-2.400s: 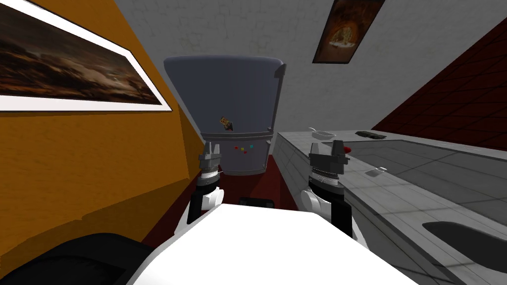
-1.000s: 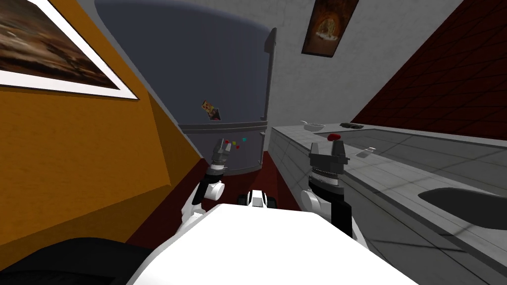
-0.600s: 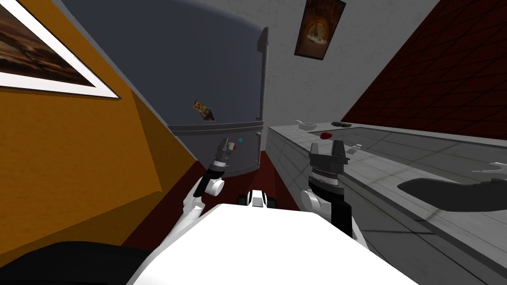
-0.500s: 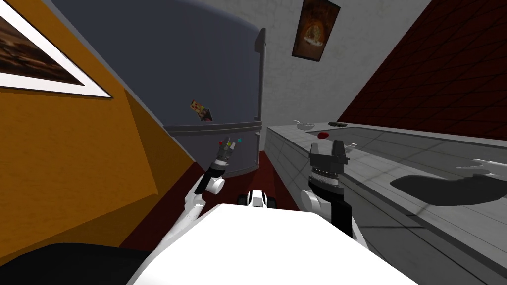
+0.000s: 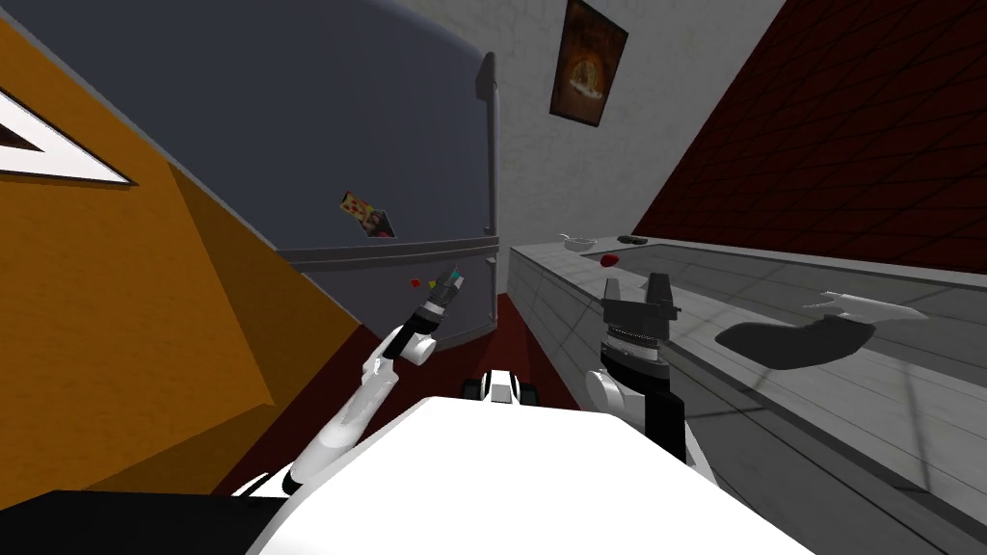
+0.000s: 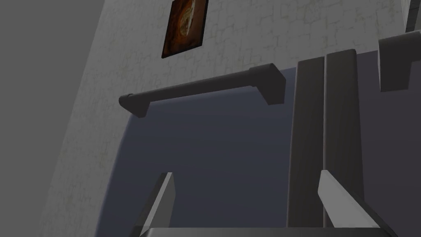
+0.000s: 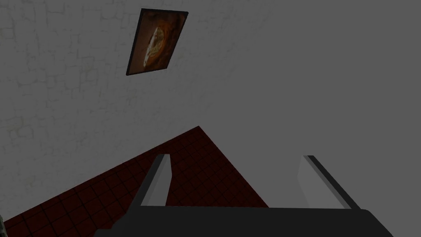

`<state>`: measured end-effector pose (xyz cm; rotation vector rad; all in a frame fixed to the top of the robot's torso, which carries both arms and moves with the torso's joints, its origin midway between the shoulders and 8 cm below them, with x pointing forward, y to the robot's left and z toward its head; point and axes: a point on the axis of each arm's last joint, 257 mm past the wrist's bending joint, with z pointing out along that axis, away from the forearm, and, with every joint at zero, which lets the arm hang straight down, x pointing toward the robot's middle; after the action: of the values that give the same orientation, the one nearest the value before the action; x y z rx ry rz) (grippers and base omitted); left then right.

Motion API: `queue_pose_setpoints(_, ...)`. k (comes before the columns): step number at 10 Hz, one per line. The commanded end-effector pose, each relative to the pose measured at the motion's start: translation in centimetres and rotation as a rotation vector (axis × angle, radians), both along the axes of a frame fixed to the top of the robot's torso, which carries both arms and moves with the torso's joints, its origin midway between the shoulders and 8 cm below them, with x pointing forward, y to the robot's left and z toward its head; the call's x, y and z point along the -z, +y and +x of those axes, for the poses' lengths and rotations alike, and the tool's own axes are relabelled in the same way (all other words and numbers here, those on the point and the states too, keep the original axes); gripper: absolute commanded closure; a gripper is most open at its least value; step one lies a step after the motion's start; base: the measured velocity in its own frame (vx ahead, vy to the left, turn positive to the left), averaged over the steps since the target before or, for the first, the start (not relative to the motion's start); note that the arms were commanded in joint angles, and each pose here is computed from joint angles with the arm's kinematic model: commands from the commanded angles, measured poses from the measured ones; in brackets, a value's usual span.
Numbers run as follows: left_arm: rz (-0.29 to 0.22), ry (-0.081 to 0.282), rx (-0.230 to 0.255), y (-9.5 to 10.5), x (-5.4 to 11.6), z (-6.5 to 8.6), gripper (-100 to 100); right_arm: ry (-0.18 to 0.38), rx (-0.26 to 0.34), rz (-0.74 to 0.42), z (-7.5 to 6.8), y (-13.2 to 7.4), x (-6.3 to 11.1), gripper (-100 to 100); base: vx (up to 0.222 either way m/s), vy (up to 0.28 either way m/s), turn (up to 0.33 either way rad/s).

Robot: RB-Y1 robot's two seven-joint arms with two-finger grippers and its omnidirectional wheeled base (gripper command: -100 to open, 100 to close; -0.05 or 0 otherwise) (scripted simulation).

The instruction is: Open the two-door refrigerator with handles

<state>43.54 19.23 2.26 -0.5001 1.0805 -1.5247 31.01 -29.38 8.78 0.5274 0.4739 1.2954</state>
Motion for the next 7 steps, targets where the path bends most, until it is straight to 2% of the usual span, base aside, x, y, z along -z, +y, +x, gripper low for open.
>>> queue_pose_setpoints(1,0.053,0.037,0.018,-0.3,0.3,1.7,-100,0.0,0.0,0.0,0.0,0.0,0.0,0,0.019,-0.023,-0.151)
queue_pose_setpoints(2,0.072,0.064,0.022,-0.3,0.7,2.8,-100,0.0,0.0,0.0,0.0,0.0,0.0,0,0.021,-0.031,-0.197)
queue_pose_setpoints(3,0.085,0.061,0.024,-0.3,0.6,2.8,-100,0.0,0.0,0.0,0.0,0.0,0.0,0,0.018,-0.023,-0.061)
queue_pose_setpoints(5,0.137,0.114,0.021,0.1,1.2,4.9,-100,0.0,0.0,0.0,0.0,0.0,0.0,0,0.02,-0.028,-0.177)
queue_pose_setpoints(6,0.15,0.11,0.021,0.1,1.0,4.9,-100,0.0,0.0,0.0,0.0,0.0,0.0,0,0.021,-0.02,-0.075)
queue_pose_setpoints(7,0.184,0.135,0.013,0.6,1.2,6.1,-100,0.0,0.0,0.0,0.0,0.0,0.0,0,0.021,-0.022,-0.107)
